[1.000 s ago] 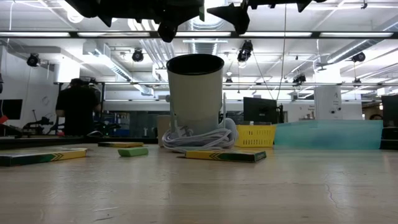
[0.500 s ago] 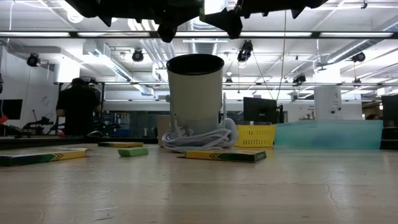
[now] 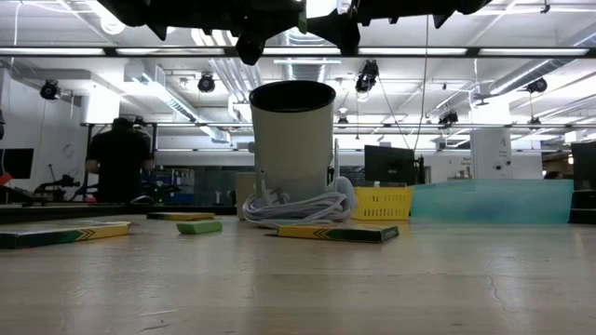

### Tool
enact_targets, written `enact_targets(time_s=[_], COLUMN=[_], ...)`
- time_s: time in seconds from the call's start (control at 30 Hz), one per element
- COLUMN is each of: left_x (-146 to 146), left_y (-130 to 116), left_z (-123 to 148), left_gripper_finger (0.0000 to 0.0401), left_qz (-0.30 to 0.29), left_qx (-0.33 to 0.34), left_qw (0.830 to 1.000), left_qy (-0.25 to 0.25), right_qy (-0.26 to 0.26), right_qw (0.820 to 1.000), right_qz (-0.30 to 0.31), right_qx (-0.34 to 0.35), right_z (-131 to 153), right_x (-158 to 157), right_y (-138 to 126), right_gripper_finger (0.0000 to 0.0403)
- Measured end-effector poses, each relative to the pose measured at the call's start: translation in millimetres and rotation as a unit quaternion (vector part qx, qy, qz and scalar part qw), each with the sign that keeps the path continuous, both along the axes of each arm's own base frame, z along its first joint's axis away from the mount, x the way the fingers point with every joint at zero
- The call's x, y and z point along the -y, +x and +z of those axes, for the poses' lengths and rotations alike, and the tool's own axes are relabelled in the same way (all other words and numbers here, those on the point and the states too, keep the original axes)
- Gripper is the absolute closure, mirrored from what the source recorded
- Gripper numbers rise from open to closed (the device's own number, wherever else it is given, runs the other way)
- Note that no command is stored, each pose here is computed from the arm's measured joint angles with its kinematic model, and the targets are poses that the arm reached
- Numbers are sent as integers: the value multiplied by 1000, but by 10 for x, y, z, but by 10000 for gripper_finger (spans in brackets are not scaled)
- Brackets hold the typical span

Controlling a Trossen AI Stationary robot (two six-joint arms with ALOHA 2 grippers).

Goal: Pick & Place School Supplies
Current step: Put the green eraser into the yellow bin

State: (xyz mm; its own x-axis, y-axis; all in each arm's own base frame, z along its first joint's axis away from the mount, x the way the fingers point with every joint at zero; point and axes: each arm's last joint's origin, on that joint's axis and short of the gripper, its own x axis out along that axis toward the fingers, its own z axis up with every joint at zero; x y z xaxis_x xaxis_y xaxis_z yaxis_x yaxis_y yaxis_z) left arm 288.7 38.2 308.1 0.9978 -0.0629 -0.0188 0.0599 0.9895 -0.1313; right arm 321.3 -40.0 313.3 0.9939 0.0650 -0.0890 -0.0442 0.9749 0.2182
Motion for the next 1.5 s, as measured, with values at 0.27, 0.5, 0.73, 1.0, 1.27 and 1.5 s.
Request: enact_targets(time_s=[0.27,0.5,0.73,1.0,1.27,1.5], left_x=[0,0,0,-1,-2,-2], left_y=[0,0,0,0,0,-1], left_z=[0,0,1,1,0,1], left_gripper_finger=[316,316,316,316,316,316], left_qz=[0,0,0,0,2,2], left_qx=[0,0,2,2,1,2], left_qw=[1000,1000,1000,1000,1000,1000], left_qy=[0,0,20,20,21,21], right_qy=[3,4,4,4,4,4], right_qw=[1000,1000,1000,1000,1000,1000], right_qz=[0,0,0,0,0,0], right_qx=[-1,-3,-3,-3,-2,-1], right_z=[-2,-5,-2,-1,4,5], right_x=[0,0,0,2,5,5], right_y=[-1,-1,-2,-3,-5,-6], right_gripper_finger=[93,153,202,266,333,331])
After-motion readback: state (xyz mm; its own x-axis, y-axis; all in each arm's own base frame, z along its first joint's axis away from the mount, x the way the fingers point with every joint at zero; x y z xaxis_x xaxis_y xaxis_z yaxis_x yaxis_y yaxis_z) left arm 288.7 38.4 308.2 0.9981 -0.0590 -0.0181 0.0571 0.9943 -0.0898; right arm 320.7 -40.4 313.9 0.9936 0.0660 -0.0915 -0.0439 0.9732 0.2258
